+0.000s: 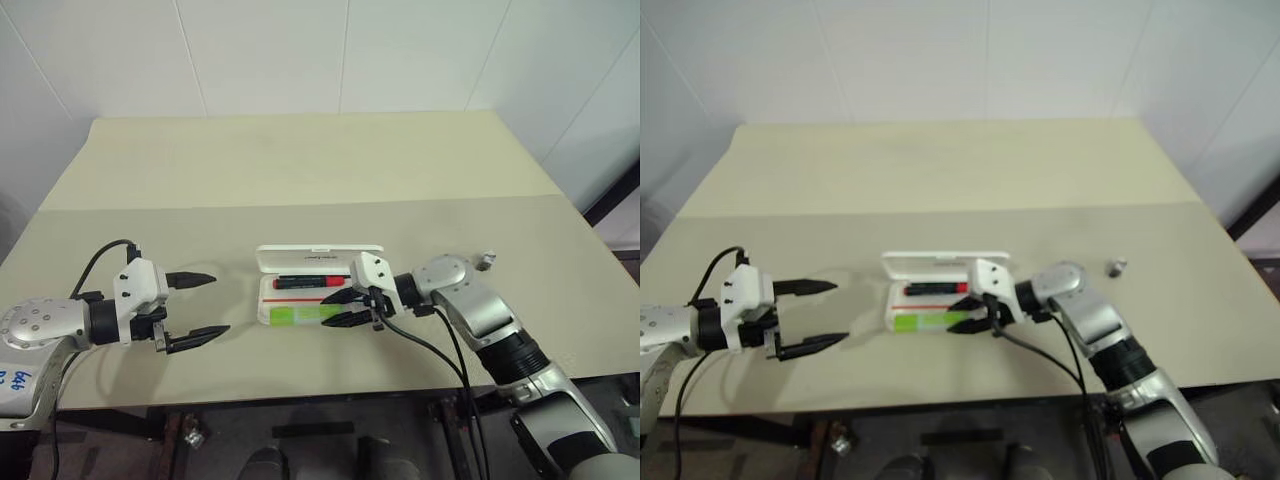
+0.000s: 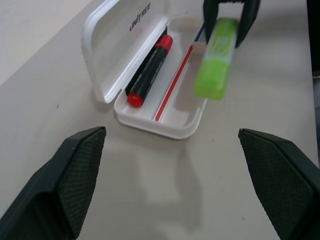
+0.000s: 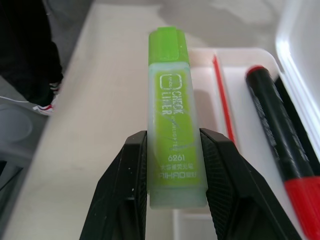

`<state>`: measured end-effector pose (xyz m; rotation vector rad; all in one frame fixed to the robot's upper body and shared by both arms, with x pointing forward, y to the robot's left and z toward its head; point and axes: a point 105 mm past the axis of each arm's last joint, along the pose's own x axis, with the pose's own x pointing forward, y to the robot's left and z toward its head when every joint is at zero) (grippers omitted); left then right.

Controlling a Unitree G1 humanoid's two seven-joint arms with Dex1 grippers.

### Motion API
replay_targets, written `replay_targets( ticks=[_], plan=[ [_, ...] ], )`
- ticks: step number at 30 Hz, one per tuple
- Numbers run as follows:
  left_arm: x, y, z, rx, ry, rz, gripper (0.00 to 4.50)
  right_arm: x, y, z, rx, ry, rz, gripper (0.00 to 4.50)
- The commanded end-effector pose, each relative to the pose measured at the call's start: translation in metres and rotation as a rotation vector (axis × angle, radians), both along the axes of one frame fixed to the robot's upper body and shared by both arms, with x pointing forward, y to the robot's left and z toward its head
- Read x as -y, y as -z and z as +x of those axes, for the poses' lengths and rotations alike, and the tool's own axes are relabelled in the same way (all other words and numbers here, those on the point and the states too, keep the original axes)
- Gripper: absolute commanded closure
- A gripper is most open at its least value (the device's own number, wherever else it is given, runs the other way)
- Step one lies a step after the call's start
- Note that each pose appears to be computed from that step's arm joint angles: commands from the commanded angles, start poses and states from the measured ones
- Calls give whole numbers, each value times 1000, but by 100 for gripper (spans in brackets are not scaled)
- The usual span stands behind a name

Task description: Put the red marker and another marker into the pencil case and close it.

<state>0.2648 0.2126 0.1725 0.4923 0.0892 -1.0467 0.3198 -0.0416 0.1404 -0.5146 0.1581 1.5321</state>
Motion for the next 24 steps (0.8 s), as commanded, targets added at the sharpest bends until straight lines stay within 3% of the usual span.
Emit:
replay_targets(
  ticks=[1, 9, 20, 24],
  plan=[
    [4, -6, -1, 30, 13, 0, 0, -6, -8, 6, 44, 2, 8, 304],
    [6, -6, -1, 32, 18, -3, 0, -13, -6, 17, 43, 25, 21, 304],
    [6, -6, 0, 35, 12, -7, 0, -16, 0, 12, 28, 1, 19, 304],
    [6, -6, 1, 38, 11, -10, 0, -9, -3, 14, 39, -9, 6, 198]
  ],
)
